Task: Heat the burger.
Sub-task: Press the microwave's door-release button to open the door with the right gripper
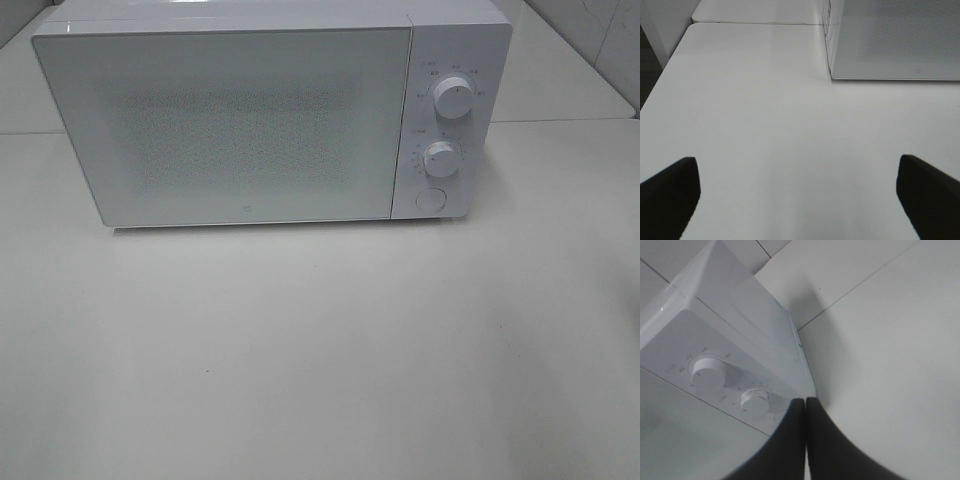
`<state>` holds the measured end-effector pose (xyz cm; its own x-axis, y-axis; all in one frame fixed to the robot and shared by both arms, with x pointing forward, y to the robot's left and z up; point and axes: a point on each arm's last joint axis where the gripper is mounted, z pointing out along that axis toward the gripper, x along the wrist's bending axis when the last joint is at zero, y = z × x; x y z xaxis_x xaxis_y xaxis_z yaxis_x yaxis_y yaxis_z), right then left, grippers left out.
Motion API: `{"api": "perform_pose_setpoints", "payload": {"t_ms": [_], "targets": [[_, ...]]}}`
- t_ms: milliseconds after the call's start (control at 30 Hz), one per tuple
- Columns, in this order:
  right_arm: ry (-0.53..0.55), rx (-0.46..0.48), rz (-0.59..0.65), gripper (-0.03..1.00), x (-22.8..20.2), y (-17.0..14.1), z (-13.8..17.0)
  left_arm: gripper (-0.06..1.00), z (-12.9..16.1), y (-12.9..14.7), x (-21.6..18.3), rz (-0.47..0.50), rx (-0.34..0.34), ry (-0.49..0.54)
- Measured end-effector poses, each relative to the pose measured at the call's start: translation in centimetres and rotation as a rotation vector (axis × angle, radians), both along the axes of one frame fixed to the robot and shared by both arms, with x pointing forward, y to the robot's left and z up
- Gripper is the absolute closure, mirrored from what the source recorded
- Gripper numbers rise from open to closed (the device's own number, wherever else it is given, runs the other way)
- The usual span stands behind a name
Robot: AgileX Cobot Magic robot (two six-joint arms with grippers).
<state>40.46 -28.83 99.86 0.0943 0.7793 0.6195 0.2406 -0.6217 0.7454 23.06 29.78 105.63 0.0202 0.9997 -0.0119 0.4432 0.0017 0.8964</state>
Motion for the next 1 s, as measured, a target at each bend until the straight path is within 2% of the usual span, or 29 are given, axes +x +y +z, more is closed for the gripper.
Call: {"api": "perform_pose_setpoints", "payload": {"t_ms": [33,67,100,133,167,233,267,300,333,400,433,700,867,1000], "targets": [[0.0,0.0,0.0,0.97,0.0,0.0,0.0,-0.04,0.0,0.0,0.0,0.0,0.0,0.0],[0.004,0.052,-0.011,0.97,0.0,0.0,-0.3,-0.04,0.0,0.0,0.0,0.0,0.0,0.0],[0.014,0.165,-0.031,0.97,0.1,0.1,-1.0,-0.04,0.0,0.0,0.0,0.0,0.0,0.0],[0.014,0.165,-0.031,0.97,0.1,0.1,-1.0,-0.04,0.0,0.0,0.0,0.0,0.0,0.0],[0.033,0.25,-0.037,0.97,0.3,0.3,-1.6,-0.04,0.0,0.0,0.0,0.0,0.0,0.0],[0.041,0.278,-0.034,0.97,0.5,0.4,-1.8,-0.04,0.0,0.0,0.0,0.0,0.0,0.0],[0.047,0.342,-0.028,0.97,0.8,0.6,-2.0,-0.04,0.0,0.0,0.0,0.0,0.0,0.0],[0.047,0.342,-0.028,0.97,0.8,0.6,-2.0,-0.04,0.0,0.0,0.0,0.0,0.0,0.0],[0.054,0.413,-0.021,0.97,1.2,0.8,-2.3,-0.04,0.0,0.0,0.0,0.0,0.0,0.0],[0.053,0.44,-0.018,0.97,1.3,0.9,-2.4,-0.04,0.0,0.0,0.0,0.0,0.0,0.0],[0.071,0.5,-0.027,0.97,1.7,1.0,-2.9,-0.04,0.0,0.0,0.0,0.0,0.0,0.0],[0.161,0.611,-0.063,0.97,2.7,1.3,-5.0,-0.04,0.0,0.0,0.0,0.0,0.0,0.0],[0.196,0.684,-0.049,0.97,3.1,2.9,-6.1,-0.04,0.0,0.0,0.0,0.0,0.0,0.0],[0.214,0.753,-0.088,0.97,3.4,4.4,-7.6,-0.04,0.0,0.0,0.0,0.0,0.0,0.0]]}}
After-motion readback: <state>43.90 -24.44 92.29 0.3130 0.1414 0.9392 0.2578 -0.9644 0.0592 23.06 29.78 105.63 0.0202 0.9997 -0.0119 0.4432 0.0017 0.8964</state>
